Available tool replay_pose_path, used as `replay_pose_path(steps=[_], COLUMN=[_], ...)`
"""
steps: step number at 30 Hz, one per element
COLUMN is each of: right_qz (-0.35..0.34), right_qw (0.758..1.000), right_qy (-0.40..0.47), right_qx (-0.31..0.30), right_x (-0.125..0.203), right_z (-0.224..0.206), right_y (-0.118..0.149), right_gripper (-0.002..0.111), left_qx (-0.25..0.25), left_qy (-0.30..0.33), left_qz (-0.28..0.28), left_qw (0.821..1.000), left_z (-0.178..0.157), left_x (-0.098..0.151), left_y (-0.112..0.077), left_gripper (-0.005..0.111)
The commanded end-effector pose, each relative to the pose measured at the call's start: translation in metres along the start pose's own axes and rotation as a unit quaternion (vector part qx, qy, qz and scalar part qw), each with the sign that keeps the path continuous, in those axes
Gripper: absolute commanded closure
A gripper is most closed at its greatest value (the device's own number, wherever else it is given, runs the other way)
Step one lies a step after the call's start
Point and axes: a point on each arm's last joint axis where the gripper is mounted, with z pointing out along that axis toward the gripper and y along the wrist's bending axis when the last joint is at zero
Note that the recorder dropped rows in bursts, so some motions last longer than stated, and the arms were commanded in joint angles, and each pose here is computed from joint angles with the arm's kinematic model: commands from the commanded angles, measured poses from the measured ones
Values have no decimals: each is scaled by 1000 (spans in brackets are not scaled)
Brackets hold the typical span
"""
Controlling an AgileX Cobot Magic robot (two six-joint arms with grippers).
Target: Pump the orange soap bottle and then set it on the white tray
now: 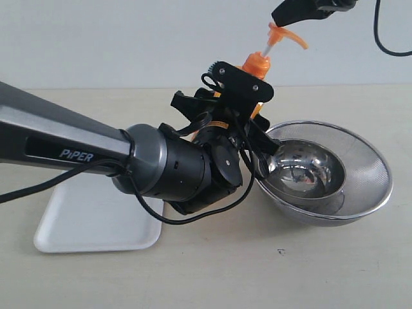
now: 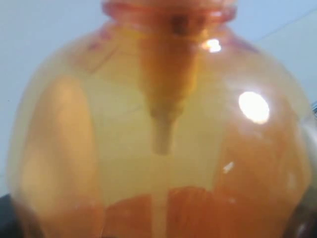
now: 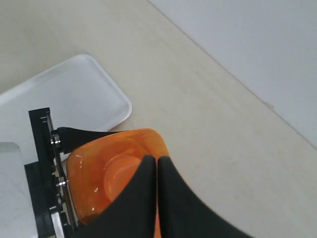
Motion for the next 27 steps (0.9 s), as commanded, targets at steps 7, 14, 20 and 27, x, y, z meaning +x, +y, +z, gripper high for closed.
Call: replay_pose_path(steps=[7,14,20,27], right_qz=[-38,-29,-25,-25], right_qw=[996,996,996,996], right_qy=[69,78,79,81], right_qx=[-30,-31,-32,-32], right_x=[7,8,9,9], right_z=[21,20,21,21], right_y=[17,18,18,18], right_gripper=[108,108,108,108], left_qx=[-3,-3,-3,-3], left_qy=[-30,-30,-30,-30], left_qz=[1,1,1,1], left_qw=[1000,1000,1000,1000], left_z=[-4,-4,-4,-4], left_x=[-14,-14,-14,-14], left_y=[1,1,1,1], left_gripper=[102,102,102,102])
